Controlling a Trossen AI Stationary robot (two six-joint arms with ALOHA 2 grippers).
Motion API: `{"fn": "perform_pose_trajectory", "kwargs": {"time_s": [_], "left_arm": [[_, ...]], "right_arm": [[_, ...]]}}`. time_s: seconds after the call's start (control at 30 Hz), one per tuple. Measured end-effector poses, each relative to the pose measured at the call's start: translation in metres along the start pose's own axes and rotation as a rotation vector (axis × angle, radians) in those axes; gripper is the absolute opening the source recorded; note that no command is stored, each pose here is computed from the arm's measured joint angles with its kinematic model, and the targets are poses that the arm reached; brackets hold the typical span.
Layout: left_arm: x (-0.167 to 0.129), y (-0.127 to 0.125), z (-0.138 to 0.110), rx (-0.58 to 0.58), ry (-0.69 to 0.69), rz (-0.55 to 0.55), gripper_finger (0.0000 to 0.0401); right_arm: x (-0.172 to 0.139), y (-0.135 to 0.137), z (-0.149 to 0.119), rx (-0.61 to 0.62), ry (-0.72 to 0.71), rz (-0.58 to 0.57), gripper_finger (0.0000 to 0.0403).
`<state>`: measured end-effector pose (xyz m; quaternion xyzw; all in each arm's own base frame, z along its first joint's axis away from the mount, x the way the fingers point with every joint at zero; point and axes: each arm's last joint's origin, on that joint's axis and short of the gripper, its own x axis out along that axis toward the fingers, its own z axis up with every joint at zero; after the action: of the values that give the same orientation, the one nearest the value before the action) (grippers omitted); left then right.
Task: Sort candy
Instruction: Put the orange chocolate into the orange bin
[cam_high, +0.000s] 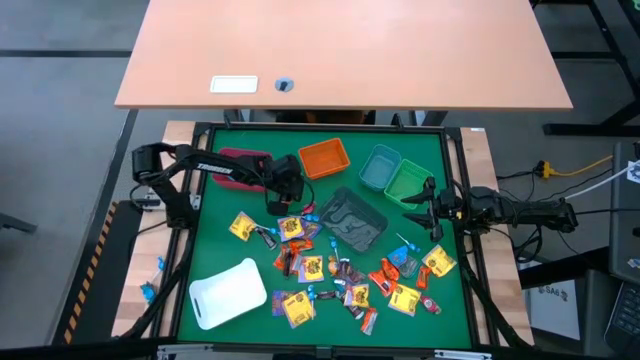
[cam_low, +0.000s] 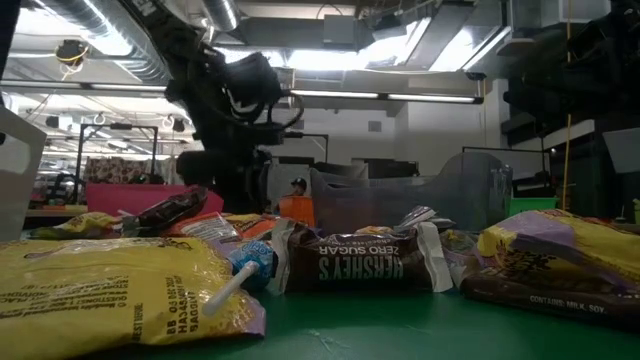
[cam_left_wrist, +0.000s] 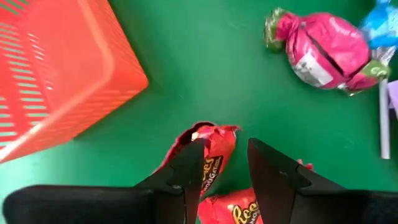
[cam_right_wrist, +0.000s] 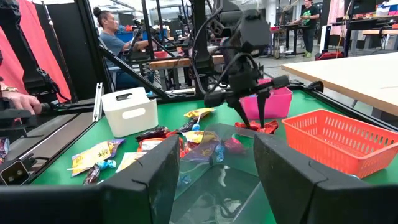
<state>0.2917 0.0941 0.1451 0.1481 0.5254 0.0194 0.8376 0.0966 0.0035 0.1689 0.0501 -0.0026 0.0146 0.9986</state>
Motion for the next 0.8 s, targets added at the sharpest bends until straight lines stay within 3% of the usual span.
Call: {"fn": "perform_pose_trajectory", "kwargs": {"time_s": [0.43, 0.8], "left_arm": [[0.013, 0.001, -0.001, 0.0, 0.028, 0.048, 0.0112], [0.013, 0.001, -0.001, -0.017, 0.028, 0.05, 0.003]], "right_arm": [[0.0, 0.0, 0.0, 0.0, 0.0, 0.0, 0.0205], [0.0, 0.0, 0.0, 0.0, 0.0, 0.0, 0.0205]]}}
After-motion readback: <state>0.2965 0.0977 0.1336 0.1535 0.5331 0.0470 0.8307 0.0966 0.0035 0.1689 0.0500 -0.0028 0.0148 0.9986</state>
